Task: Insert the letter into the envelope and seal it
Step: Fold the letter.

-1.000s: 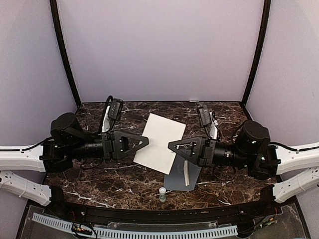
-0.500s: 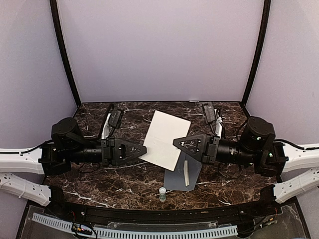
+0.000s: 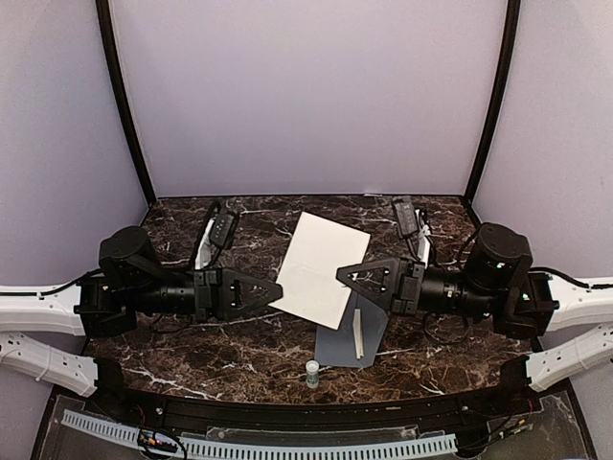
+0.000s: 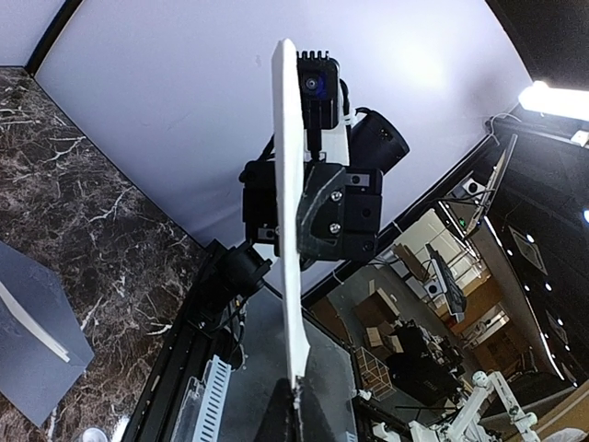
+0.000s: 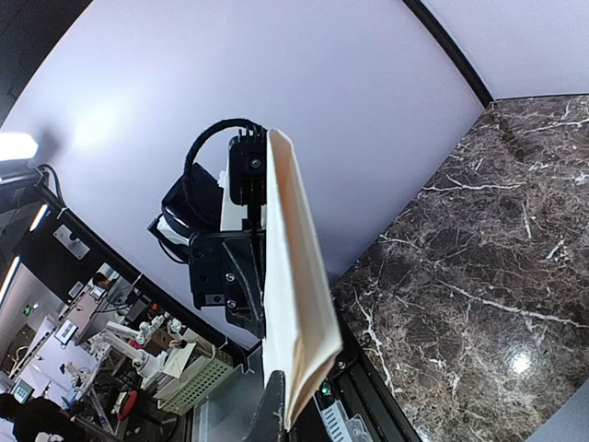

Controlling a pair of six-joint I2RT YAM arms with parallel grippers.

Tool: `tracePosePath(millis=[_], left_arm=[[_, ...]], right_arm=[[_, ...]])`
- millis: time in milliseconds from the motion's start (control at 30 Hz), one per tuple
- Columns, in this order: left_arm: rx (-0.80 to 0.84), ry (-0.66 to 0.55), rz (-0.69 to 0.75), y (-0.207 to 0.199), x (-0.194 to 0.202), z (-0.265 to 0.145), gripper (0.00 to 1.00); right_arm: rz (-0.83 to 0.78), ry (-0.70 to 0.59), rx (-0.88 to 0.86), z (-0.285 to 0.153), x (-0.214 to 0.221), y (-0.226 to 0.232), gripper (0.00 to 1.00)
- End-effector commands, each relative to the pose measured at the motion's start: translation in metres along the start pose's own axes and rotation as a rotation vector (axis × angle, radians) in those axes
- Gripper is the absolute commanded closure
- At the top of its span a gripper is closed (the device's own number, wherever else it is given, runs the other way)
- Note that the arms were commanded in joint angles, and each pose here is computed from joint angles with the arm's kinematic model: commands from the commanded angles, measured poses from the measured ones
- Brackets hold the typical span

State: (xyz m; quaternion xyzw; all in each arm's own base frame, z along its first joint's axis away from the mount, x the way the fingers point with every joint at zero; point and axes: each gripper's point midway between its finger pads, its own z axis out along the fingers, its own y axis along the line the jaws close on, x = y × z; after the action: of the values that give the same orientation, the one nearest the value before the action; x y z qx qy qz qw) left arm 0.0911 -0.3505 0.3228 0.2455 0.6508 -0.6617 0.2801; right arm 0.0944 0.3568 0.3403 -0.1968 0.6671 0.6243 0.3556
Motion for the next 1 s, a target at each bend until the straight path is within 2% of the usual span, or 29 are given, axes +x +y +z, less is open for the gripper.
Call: tracePosePath(millis=[0,33,100,200,367,467,633,667,700,733,767,833,967], left_arm=[[0.025,0.011,0.013,-0.005,0.002,-0.001,0.94],[0.024,0.015,0.012,-0.005,0.003,-0.001,0.85],[0.019,0.025,0.006,-0.003,0.005,-0.001,0.8],[0.018,0.04,-0.004,-0.001,0.009,0.0,0.79],[0.015,0.043,-0.008,0.001,0.011,0.001,0.85],[0.017,0.043,-0.004,0.0,0.01,0.001,0.99],[0.016,0.043,0.003,0.0,0.01,0.002,1.0],[0.017,0.043,0.006,0.0,0.01,0.002,0.97],[0.017,0.041,0.008,-0.001,0.009,0.001,0.82],[0.008,0.045,0.009,0.0,0.009,0.001,0.72],[0.003,0.038,0.015,-0.001,0.006,0.001,0.57],[-0.023,0.033,0.035,0.0,0.002,0.0,0.45],[-0.069,0.03,0.079,-0.001,-0.008,0.001,0.37]], right_arm=[[-0.013,-0.052,-0.032,-0.006,-0.018,0.016,1.0],[-0.013,-0.053,-0.03,-0.007,-0.018,0.016,1.0],[-0.017,-0.059,-0.026,-0.008,-0.02,0.016,1.0],[-0.021,-0.061,-0.025,-0.01,-0.021,0.017,1.0],[-0.02,-0.055,-0.02,-0.01,-0.02,0.016,1.0],[-0.021,-0.054,-0.017,-0.01,-0.02,0.015,1.0],[-0.027,-0.04,-0.015,-0.01,-0.018,0.015,1.0],[-0.029,-0.031,-0.015,-0.01,-0.016,0.015,1.0],[-0.03,-0.022,-0.017,-0.01,-0.014,0.015,1.0],[-0.032,-0.011,-0.019,-0.01,-0.012,0.015,1.0],[-0.034,0.004,-0.024,-0.01,-0.01,0.016,1.0],[-0.037,0.037,-0.037,-0.01,-0.004,0.018,1.0],[-0.039,0.122,-0.078,-0.009,0.011,0.024,1.0]])
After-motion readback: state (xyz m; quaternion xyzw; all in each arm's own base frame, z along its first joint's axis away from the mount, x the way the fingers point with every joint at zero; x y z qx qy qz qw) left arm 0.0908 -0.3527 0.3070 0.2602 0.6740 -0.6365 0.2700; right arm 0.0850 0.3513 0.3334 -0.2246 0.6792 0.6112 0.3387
